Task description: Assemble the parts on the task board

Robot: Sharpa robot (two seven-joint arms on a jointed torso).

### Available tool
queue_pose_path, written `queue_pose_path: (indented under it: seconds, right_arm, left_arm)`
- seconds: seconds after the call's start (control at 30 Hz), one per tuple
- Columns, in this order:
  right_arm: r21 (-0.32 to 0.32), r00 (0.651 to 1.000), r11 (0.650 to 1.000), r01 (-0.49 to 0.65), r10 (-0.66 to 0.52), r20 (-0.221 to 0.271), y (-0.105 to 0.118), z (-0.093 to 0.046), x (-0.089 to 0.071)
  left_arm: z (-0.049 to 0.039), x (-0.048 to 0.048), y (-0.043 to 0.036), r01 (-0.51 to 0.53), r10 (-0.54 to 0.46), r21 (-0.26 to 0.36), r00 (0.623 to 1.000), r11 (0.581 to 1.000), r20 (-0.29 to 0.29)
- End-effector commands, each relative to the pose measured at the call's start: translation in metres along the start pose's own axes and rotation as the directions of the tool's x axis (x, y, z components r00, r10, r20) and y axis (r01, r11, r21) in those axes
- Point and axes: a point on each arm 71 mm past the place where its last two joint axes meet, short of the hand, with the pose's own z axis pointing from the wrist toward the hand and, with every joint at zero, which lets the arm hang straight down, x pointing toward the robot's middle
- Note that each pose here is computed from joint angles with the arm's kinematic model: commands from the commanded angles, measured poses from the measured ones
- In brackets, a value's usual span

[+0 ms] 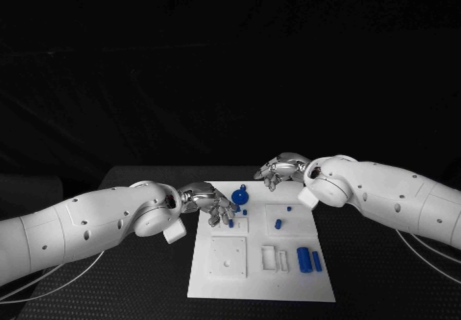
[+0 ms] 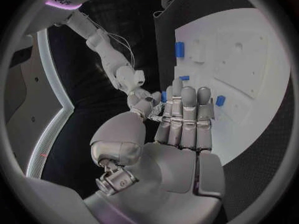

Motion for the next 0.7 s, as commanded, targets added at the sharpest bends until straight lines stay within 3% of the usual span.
queue_pose_path:
  seconds: [0.03,0.37,0.5,0.7]
  right_arm:
    - [-0.044,0.997,0.999,-0.006,0.01,0.082,0.002,-0.002,-0.011]
    - [-0.065,0.971,0.992,0.109,-0.092,0.22,0.005,-0.011,-0.046]
    - [-0.064,0.962,0.991,0.12,-0.1,0.254,0.004,-0.012,-0.056]
    - [-0.061,0.955,0.989,0.133,-0.112,0.273,0.004,-0.012,-0.06]
  left_arm:
    - [-0.0022,-0.0078,0.0056,-0.016,0.023,-0.107,0.998,0.994,0.066]
    - [-0.0105,-0.0305,0.0071,-0.097,0.157,-0.36,0.977,0.928,0.141]
    - [-0.011,-0.0348,0.0069,-0.138,0.209,-0.424,0.97,0.895,0.127]
    - [-0.0012,-0.0392,0.0017,-0.181,0.251,-0.483,0.965,0.856,0.082]
